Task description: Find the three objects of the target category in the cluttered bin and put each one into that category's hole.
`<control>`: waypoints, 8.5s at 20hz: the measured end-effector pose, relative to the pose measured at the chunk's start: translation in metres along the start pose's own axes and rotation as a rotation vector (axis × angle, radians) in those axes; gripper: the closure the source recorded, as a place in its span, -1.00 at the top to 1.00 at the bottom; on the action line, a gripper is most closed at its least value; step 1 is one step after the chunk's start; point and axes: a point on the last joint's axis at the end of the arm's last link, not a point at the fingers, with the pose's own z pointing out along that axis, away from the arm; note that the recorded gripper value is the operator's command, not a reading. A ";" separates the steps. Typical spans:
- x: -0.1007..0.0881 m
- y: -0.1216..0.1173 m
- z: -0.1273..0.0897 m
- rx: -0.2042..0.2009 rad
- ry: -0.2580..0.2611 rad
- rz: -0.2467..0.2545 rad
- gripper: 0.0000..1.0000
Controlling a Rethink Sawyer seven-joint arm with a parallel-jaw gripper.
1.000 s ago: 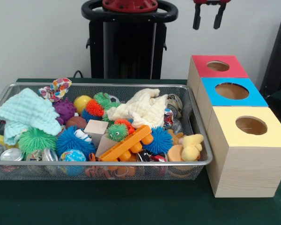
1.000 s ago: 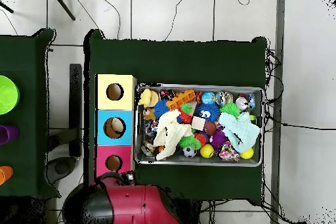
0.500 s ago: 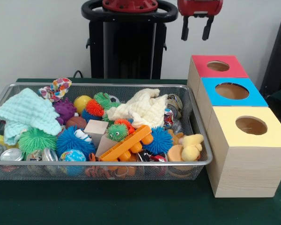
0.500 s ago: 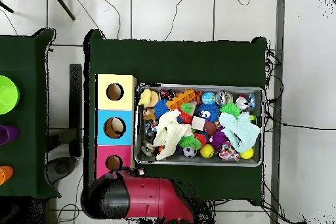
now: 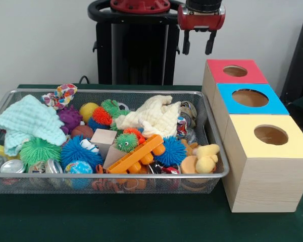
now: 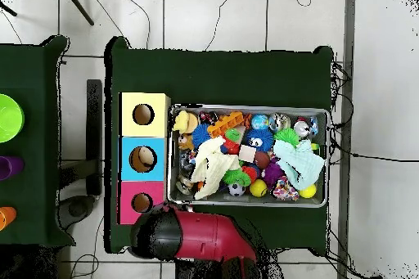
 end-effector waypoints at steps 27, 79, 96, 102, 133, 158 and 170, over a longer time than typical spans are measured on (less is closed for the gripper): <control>-0.019 -0.015 0.041 -0.040 0.061 0.029 1.00; -0.020 -0.044 0.090 -0.113 0.109 0.055 1.00; -0.020 -0.046 0.108 -0.106 0.124 0.010 1.00; -0.027 -0.054 0.115 -0.110 0.118 0.022 1.00; -0.025 -0.057 0.140 -0.099 0.077 -0.013 1.00; -0.047 -0.059 0.167 -0.211 0.173 -0.026 1.00; -0.059 -0.062 0.171 -0.265 0.265 -0.022 1.00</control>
